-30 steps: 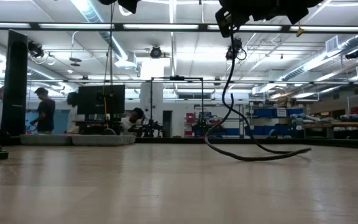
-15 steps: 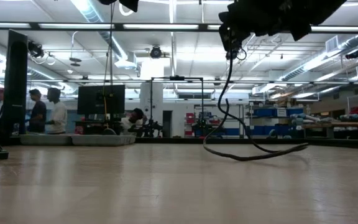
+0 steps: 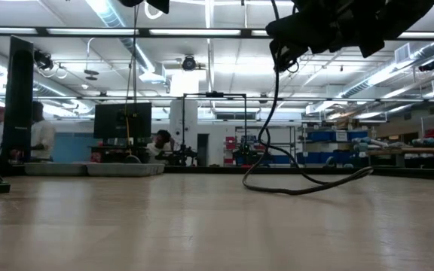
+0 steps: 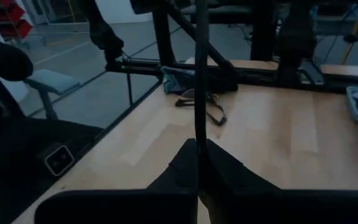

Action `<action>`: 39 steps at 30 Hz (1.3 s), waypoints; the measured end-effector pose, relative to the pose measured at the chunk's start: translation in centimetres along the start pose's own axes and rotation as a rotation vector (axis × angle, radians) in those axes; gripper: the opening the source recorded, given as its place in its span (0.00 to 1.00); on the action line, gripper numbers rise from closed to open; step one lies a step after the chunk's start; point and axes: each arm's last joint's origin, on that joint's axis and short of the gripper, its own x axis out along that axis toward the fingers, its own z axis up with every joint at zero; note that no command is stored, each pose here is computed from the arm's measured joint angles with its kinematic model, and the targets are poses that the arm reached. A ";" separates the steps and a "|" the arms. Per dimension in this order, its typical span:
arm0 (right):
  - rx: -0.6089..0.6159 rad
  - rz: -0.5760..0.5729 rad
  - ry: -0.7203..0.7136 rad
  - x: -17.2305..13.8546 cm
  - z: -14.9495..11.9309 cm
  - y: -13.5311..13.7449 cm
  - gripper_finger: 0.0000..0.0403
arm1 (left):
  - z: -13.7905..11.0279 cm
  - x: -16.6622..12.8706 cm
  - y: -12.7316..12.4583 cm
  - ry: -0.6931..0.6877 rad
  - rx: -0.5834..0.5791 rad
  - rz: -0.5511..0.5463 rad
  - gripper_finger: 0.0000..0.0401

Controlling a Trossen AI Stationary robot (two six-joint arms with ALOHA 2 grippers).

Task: Coil cords
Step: Coil the black wire onto the spool

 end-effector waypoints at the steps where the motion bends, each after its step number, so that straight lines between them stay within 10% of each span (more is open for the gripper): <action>1: 0.007 0.003 0.002 0.0 0.0 0.1 0.01 | 0.1 0.0 0.1 -0.006 0.004 0.001 0.00; 28: 0.121 0.081 0.211 2.1 -1.9 6.1 0.01 | -0.3 -1.7 1.2 0.149 -0.049 0.104 0.00; 39: 0.092 0.017 0.239 1.8 -1.7 8.5 0.01 | -1.5 -2.9 0.3 0.393 -0.255 0.131 0.00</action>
